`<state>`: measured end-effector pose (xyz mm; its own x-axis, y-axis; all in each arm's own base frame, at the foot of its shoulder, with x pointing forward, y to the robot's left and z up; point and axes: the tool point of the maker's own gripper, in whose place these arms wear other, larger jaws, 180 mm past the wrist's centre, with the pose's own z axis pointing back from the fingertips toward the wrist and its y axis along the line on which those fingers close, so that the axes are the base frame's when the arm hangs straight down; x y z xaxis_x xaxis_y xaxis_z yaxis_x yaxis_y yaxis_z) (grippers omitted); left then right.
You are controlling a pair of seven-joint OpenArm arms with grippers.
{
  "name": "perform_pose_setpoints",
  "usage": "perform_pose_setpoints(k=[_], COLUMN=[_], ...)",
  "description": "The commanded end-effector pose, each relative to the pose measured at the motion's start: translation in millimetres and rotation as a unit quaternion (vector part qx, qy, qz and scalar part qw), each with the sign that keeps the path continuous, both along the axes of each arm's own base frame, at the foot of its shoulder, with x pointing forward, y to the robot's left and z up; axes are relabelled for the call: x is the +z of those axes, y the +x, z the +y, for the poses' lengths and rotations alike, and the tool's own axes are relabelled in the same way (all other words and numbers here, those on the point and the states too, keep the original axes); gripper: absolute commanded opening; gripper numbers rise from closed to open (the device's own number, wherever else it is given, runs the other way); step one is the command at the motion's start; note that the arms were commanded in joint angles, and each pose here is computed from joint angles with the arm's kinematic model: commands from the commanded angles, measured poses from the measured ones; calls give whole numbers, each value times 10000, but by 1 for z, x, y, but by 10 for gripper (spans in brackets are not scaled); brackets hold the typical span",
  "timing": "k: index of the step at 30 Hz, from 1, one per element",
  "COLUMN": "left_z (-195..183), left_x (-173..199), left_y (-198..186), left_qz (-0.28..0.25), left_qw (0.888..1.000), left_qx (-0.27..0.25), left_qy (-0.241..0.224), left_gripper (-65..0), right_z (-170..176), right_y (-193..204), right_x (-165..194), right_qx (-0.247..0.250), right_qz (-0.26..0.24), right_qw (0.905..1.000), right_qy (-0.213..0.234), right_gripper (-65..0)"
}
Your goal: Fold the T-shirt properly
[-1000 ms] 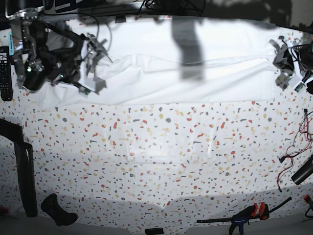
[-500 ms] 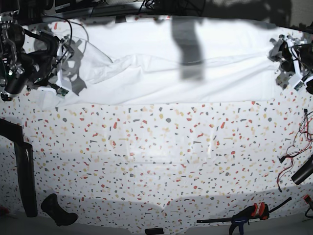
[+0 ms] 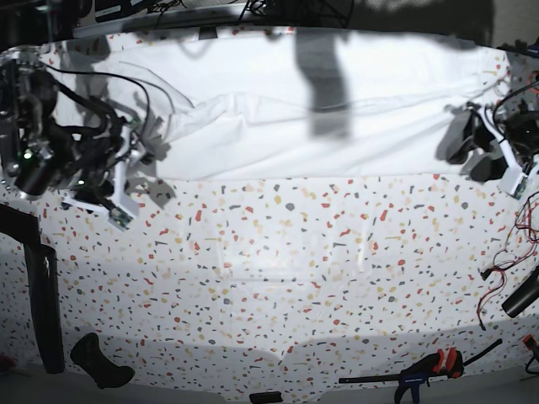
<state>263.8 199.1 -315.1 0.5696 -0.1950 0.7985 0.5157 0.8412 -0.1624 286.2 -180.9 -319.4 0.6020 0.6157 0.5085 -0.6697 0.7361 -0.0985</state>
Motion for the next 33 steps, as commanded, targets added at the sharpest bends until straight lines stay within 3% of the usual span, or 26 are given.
perform_pose_setpoints(k=[1,4,7,11,17,20,29,33], left_z=[0,-4,-17,-27,-24,-21,-16,-11], left_x=[10,-16,-37,-42,-48,-54,-98,-106], left_y=[8,6,-5,-6,-9,-11,-25,-25], left_qz=[-211,13,392,473,567,626,1222,1188], left_qw=[9998,9996,9982,9971,9969,9964,9866,9872], left_qx=[50,269,400,469,504,547,966,1031], left_qy=[-36,48,-196,-364,-221,-161,-487,-271], left_gripper=[-311,-311,-311,-312,-312,-312,-312,-312], right_z=[4,19,28,29,17,15,12,6], right_y=[7,10,12,5,-18,-24,-39,-39], right_x=[8,0,-8,-21,-45,-52,-75,-91], right_qx=[-57,-400,-738,-1065,-1410,-1512,-1699,-1832], right_qz=[-187,-194,-180,-87,117,-16,240,345], right_qw=[9998,9987,9966,9941,9899,9885,9852,9825], right_qy=[71,256,332,204,-101,-85,-11,38], right_gripper=[-254,-254,-254,-254,-254,-254,-254,-254])
